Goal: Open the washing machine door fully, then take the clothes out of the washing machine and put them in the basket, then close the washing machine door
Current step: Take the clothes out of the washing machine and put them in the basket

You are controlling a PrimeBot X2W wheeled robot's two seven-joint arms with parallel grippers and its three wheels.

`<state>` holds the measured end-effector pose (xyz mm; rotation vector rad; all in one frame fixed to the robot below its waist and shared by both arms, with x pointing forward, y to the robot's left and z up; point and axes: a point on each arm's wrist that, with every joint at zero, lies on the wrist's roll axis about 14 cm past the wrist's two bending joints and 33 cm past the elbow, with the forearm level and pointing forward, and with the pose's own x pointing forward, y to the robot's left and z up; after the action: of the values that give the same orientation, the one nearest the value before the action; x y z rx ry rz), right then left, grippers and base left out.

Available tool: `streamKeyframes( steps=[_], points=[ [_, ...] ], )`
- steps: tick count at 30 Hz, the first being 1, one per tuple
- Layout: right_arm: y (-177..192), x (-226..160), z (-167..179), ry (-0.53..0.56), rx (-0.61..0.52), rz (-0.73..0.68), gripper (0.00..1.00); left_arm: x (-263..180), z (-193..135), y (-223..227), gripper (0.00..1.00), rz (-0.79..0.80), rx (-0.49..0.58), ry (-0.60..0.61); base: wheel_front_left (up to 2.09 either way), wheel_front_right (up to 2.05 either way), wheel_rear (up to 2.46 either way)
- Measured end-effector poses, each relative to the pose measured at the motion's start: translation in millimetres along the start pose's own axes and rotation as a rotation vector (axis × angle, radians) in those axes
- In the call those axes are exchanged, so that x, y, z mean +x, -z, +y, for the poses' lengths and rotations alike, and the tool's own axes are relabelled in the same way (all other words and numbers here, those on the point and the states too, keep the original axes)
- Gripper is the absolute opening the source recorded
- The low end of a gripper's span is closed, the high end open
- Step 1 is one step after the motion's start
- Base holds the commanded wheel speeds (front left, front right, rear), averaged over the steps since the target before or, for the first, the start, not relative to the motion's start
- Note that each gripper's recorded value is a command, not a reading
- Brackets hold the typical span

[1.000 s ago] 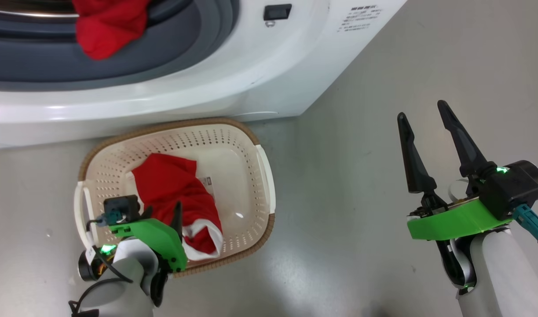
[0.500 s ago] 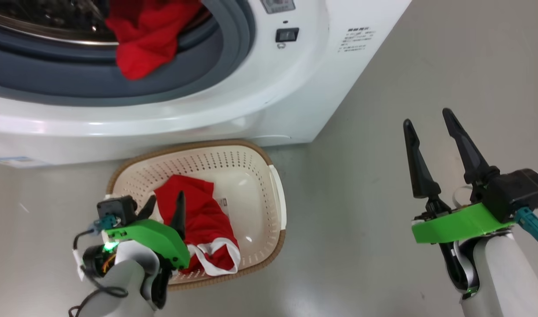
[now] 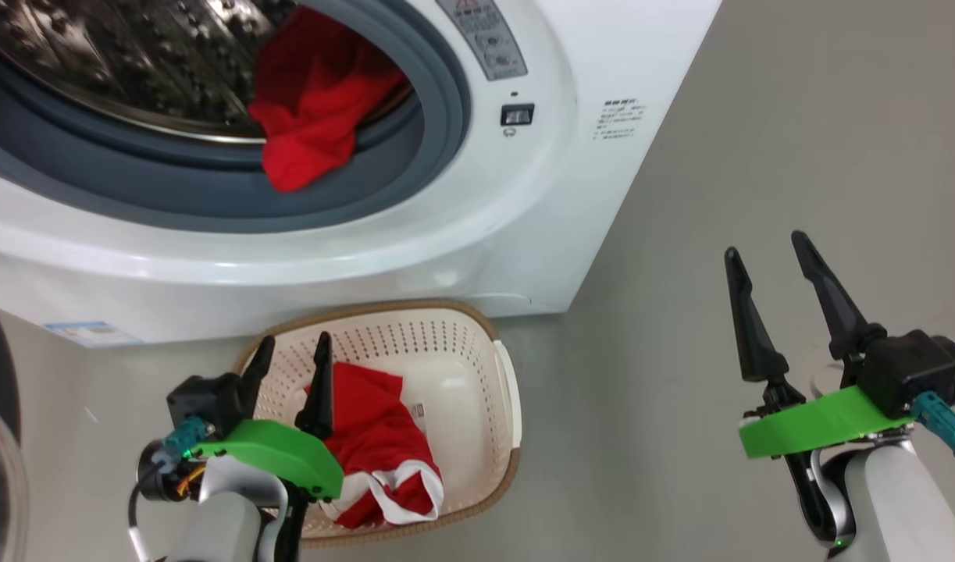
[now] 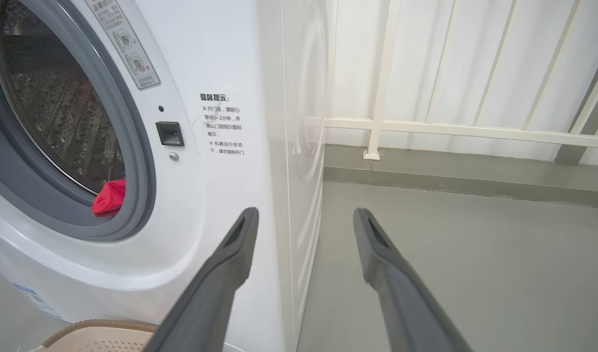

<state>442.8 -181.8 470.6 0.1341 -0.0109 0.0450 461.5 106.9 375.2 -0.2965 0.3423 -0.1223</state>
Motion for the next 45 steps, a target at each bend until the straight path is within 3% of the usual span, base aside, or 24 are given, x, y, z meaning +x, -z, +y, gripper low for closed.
streamKeyframes(
  steps=[10, 16, 33, 45],
  points=[
    [-22.6, -19.5, 1.6, 0.003, 0.0, -0.048, 1.0, -33.5, -12.6, -75.8, 1.0, -0.253, 0.078, 0.016, 0.0, 0.0, 0.0],
    [-33.5, -36.9, 1.1, 0.009, 0.0, -0.07, 1.0, -62.6, -15.7, -98.4, 1.0, -0.344, 0.092, 0.016, 0.0, 0.0, 0.0],
    [-59.9, -83.6, -7.0, 0.042, -0.041, -0.142, 1.0, -116.5, -27.5, -102.1, 1.0, -0.407, 0.112, 0.04, 0.0, 0.0, 0.0],
    [-61.2, -96.5, -9.2, 0.053, -0.039, -0.148, 1.0, -125.6, -27.9, -105.2, 1.0, -0.426, 0.111, 0.025, 0.0, 0.0, 0.0]
  ],
)
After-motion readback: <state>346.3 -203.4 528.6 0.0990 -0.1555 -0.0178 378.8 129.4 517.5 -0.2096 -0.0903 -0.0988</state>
